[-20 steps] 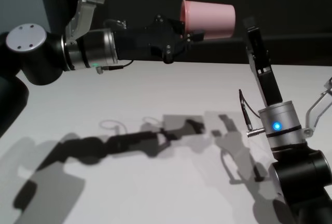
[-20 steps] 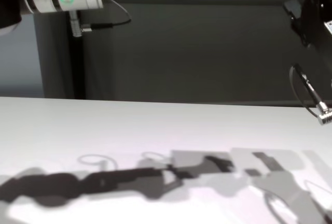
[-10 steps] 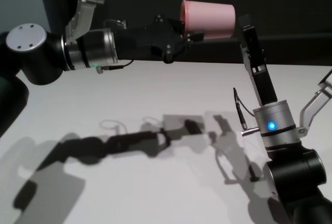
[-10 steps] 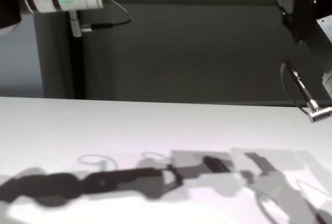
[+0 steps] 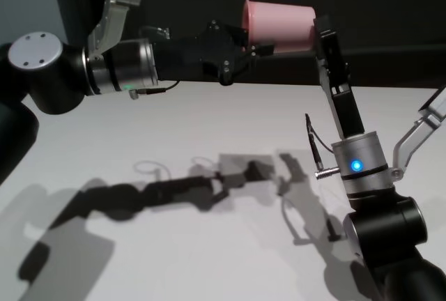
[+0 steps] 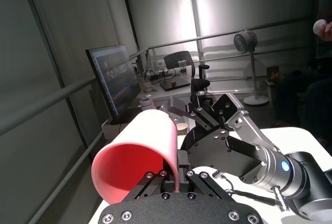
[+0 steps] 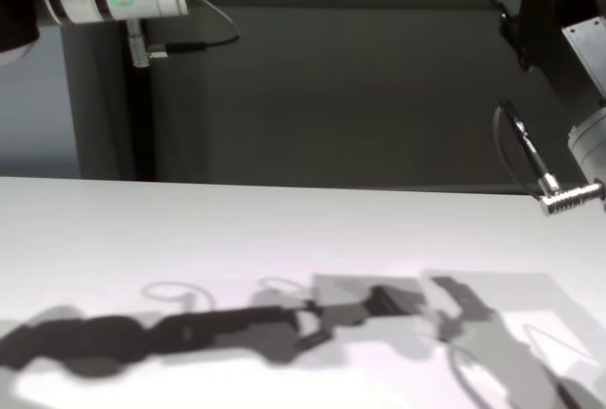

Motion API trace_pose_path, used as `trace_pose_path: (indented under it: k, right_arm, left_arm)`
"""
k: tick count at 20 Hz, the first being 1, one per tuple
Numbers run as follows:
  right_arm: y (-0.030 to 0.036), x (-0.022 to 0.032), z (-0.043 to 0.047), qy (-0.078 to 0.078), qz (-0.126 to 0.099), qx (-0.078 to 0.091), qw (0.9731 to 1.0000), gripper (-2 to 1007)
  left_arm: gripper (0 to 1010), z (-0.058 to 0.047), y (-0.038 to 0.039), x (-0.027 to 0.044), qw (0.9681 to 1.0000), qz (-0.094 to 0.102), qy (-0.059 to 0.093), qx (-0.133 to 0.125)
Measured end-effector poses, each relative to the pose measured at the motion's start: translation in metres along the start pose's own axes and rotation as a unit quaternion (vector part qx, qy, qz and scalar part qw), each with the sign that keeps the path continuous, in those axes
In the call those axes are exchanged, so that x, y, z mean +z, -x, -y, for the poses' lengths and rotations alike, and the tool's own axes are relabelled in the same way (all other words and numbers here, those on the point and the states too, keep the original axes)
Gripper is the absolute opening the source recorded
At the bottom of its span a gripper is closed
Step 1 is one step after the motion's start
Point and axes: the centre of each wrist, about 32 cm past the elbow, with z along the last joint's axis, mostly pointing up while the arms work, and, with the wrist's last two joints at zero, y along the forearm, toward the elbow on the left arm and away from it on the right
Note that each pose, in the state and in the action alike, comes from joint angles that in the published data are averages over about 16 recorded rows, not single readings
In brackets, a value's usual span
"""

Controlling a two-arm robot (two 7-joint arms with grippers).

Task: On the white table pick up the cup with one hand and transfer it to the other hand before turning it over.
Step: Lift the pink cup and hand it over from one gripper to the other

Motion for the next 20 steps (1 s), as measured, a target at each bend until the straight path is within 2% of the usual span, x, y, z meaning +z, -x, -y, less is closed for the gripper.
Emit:
trace_pose_path:
  k: [12, 20]
  right_arm:
    - [-0.0049, -0.0161, -0.0156, -0.005, -0.023, 0.020, 0.9995, 1002]
    - [-0.0070, -0.0213, -0.0213, -0.006, -0.032, 0.025, 0.9992, 1002]
  left_arm:
    - [48, 0.000, 0.0000, 0.0000, 1.0000, 0.000, 0.000, 0.000]
    - [48, 0.000, 0.0000, 0.0000, 1.0000, 0.000, 0.000, 0.000]
